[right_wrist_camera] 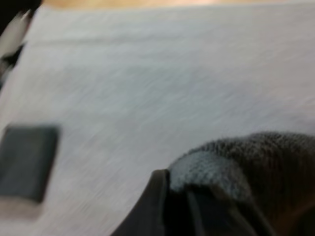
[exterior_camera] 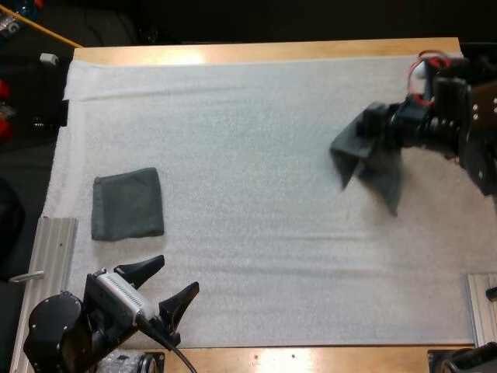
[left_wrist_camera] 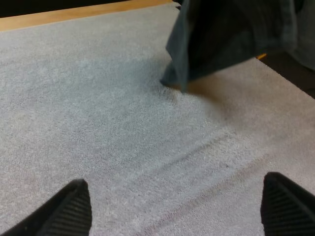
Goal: Pick towel from pile, fold and stack
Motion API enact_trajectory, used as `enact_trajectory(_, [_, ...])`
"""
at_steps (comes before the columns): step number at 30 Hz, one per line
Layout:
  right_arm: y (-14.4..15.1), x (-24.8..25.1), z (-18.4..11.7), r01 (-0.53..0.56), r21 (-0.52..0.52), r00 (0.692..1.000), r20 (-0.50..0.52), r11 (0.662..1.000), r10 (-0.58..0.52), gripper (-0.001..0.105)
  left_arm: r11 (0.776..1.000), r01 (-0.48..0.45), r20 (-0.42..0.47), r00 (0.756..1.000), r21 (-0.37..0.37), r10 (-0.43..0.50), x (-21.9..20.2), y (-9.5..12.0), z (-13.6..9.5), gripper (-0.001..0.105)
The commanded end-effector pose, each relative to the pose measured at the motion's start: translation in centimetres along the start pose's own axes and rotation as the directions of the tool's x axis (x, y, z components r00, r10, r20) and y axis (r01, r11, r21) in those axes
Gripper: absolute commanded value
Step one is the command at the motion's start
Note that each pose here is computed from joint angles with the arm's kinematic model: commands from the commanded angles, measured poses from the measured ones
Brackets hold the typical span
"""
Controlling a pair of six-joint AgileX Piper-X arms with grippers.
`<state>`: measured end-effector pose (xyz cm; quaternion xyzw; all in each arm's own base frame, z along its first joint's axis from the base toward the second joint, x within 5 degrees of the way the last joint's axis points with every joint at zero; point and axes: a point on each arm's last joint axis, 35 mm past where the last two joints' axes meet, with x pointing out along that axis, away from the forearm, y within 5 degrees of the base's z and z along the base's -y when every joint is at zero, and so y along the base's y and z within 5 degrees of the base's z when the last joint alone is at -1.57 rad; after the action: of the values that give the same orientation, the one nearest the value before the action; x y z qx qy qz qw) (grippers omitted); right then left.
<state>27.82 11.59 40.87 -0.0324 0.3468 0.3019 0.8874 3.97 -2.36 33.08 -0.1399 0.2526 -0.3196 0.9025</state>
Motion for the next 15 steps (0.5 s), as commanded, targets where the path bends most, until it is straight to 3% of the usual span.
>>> enact_trajectory(1, [1.6, -1.3, 0.3, -0.039, -0.034, 0.999, 0.032, 0.999, 0.040, 0.000, 1.000, 0.014, 0.008, 1.000, 0.009, -0.014, -0.2, -0.2, 0.2, 0.069])
enact_trajectory(8, [7.7, -4.5, 0.3, -0.204, -0.050, 0.972, 0.110, 0.978, 0.208, 0.000, 1.000, 0.014, 0.008, 1.000, 0.009, -0.014, -0.2, -0.2, 0.2, 0.069])
enact_trajectory(12, [9.2, -4.5, 0.2, -0.275, -0.050, 0.956, 0.098, 0.960, 0.278, 0.000, 1.000, 0.014, 0.008, 1.000, 0.009, -0.014, -0.2, -0.2, 0.2, 0.069])
enact_trajectory(15, [9.1, -3.2, 0.2, -0.252, -0.038, 0.964, 0.074, 0.967, 0.254, 0.000, 1.000, 0.014, 0.008, 1.000, 0.009, -0.014, -0.2, -0.2, 0.2, 0.069])
